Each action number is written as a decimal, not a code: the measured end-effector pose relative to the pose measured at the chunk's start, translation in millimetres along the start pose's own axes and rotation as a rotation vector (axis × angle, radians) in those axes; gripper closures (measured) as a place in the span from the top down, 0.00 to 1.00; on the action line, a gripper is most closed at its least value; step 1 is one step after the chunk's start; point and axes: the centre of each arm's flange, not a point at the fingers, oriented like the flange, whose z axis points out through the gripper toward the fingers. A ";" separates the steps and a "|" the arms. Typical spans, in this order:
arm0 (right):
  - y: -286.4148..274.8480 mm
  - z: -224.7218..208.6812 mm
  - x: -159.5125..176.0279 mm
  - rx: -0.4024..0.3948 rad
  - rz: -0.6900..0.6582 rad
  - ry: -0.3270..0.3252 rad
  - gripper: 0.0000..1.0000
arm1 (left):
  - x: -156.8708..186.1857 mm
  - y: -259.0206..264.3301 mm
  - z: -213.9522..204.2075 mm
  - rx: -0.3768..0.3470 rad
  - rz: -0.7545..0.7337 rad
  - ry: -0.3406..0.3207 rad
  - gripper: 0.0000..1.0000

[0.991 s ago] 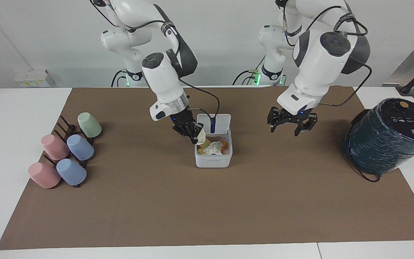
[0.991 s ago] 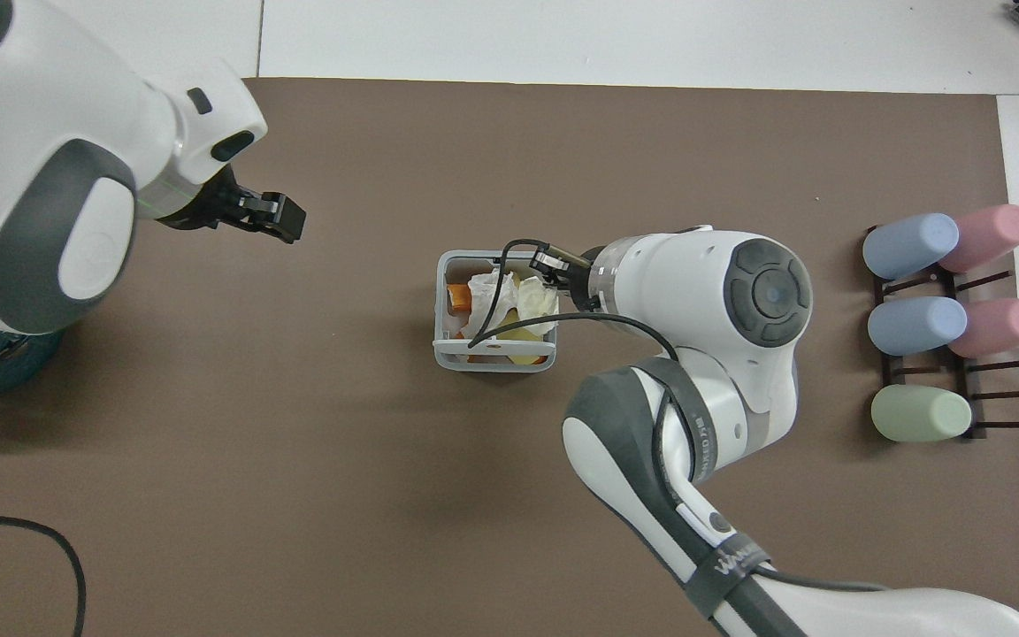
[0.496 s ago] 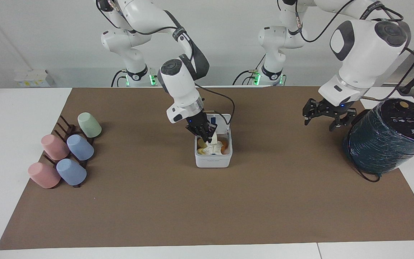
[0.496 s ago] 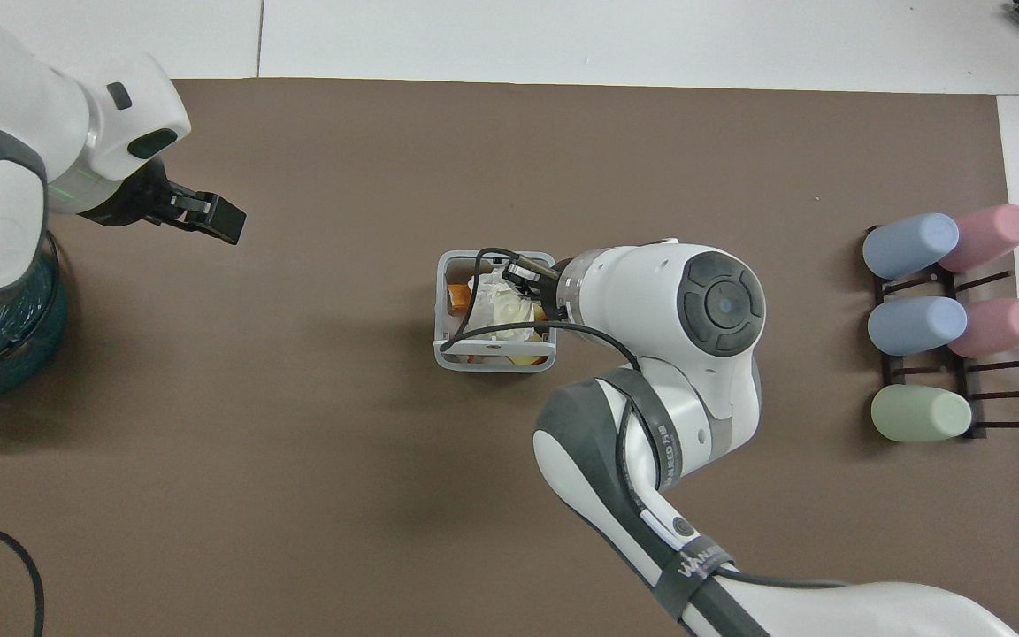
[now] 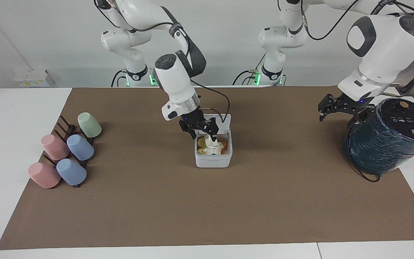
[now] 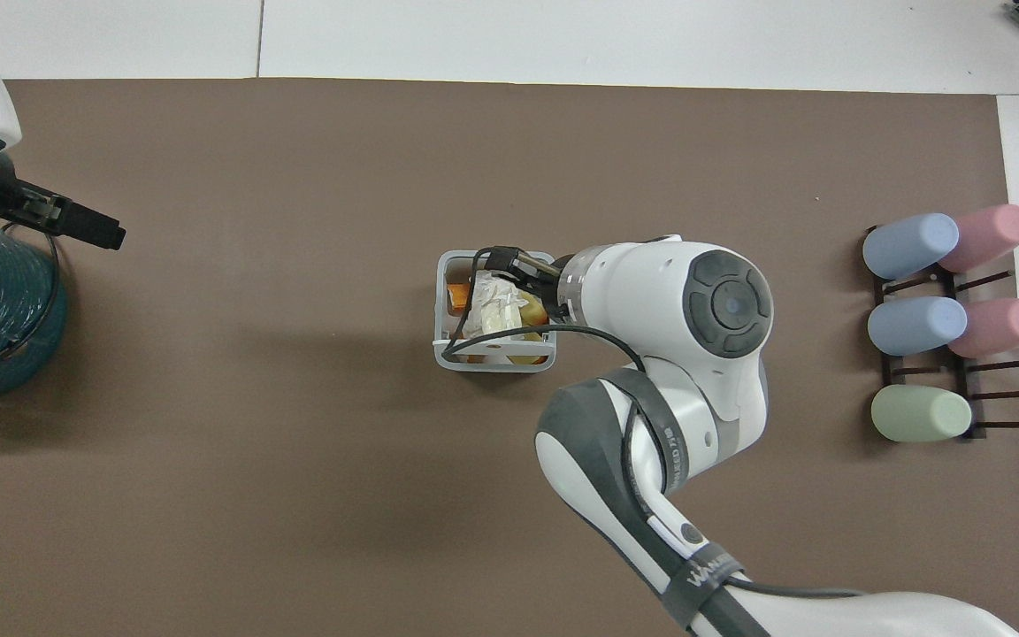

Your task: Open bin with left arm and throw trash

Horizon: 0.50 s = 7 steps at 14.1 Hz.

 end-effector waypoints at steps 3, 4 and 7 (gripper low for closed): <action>24.6 -42.1 14.2 -0.021 0.004 0.004 1.00 | -1.0 -0.6 -2.2 0.014 0.002 -0.001 1.00; 36.7 -57.1 21.2 -0.040 -0.012 -0.006 1.00 | -1.0 -0.6 -2.4 0.018 0.004 -0.002 1.00; 83.2 -103.3 53.3 -0.094 -0.091 -0.023 1.00 | -0.5 1.6 -3.3 0.025 0.009 -0.002 1.00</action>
